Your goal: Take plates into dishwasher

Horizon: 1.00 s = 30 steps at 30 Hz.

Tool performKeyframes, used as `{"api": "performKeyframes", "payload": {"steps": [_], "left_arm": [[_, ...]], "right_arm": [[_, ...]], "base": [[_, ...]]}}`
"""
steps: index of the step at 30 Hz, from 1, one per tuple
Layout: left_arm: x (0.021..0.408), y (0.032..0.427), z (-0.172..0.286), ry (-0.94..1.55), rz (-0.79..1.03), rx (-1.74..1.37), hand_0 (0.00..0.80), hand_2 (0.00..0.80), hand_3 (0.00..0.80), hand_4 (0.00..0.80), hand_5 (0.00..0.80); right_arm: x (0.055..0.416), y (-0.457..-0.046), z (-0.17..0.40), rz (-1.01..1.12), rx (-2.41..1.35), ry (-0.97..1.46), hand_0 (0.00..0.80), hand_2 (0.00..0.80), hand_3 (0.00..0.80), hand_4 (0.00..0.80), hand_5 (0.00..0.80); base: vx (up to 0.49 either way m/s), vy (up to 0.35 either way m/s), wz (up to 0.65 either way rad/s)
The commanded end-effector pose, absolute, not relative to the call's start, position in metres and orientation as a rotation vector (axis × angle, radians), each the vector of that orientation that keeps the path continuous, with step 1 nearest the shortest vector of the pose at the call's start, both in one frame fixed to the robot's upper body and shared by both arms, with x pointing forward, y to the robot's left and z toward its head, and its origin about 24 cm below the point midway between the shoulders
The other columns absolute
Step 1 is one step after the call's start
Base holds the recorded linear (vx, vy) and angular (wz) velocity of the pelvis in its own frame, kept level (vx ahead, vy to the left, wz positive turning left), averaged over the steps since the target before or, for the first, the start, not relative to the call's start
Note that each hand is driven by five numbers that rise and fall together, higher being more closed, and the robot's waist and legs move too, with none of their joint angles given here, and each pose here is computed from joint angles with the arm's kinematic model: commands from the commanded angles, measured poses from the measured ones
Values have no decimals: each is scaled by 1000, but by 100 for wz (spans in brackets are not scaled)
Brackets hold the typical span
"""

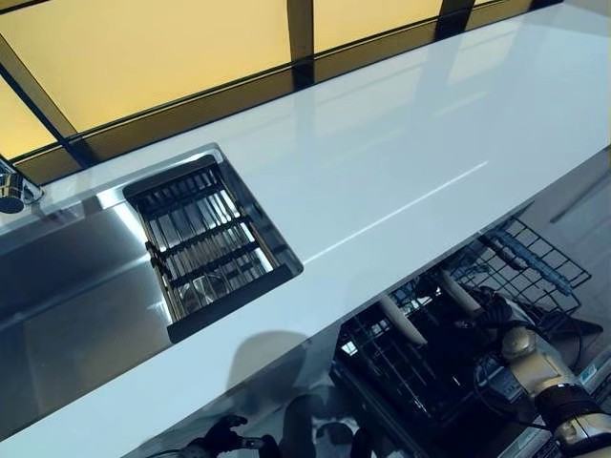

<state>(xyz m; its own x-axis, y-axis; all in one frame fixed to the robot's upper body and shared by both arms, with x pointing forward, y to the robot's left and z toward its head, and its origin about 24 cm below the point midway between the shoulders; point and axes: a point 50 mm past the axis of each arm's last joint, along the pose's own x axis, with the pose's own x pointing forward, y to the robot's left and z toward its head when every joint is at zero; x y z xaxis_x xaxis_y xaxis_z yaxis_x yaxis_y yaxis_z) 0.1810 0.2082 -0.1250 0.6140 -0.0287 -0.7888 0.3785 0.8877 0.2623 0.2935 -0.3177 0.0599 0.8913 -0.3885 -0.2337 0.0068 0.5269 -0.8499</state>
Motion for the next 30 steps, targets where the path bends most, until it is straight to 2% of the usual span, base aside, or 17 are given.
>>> {"api": "performKeyframes", "payload": {"steps": [1, 8, 12, 24, 30], "left_arm": [[212, 235, -100, 754, -82, 439, 0, 0, 0, 0, 0], [203, 241, -104, 764, -29, 415, 0, 0, 0, 0, 0], [194, 246, -107, 772, 3, 384, 0, 0, 0, 0, 0], [182, 257, -113, 807, 44, 358, 0, 0, 0, 0, 0], [180, 259, -115, 822, 58, 351, 0, 0, 0, 0, 0]], "right_arm": [[294, -307, 95, -265, -1075, 179, 0, 0, 0, 0, 0], [270, -311, 131, -299, -1092, -40, 0, 0, 0, 0, 0], [248, -318, 173, -338, -1129, -206, 0, 0, 0, 0, 0], [210, -348, 228, -563, -1193, -354, 0, 0, 0, 0, 0], [194, -372, 235, -736, -1026, -370, 0, 0, 0, 0, 0]], "base": [[-1, 24, -11], [7, 26, -11], [15, 53, -13], [8, 24, -13], [-2, 3, -14]]}}
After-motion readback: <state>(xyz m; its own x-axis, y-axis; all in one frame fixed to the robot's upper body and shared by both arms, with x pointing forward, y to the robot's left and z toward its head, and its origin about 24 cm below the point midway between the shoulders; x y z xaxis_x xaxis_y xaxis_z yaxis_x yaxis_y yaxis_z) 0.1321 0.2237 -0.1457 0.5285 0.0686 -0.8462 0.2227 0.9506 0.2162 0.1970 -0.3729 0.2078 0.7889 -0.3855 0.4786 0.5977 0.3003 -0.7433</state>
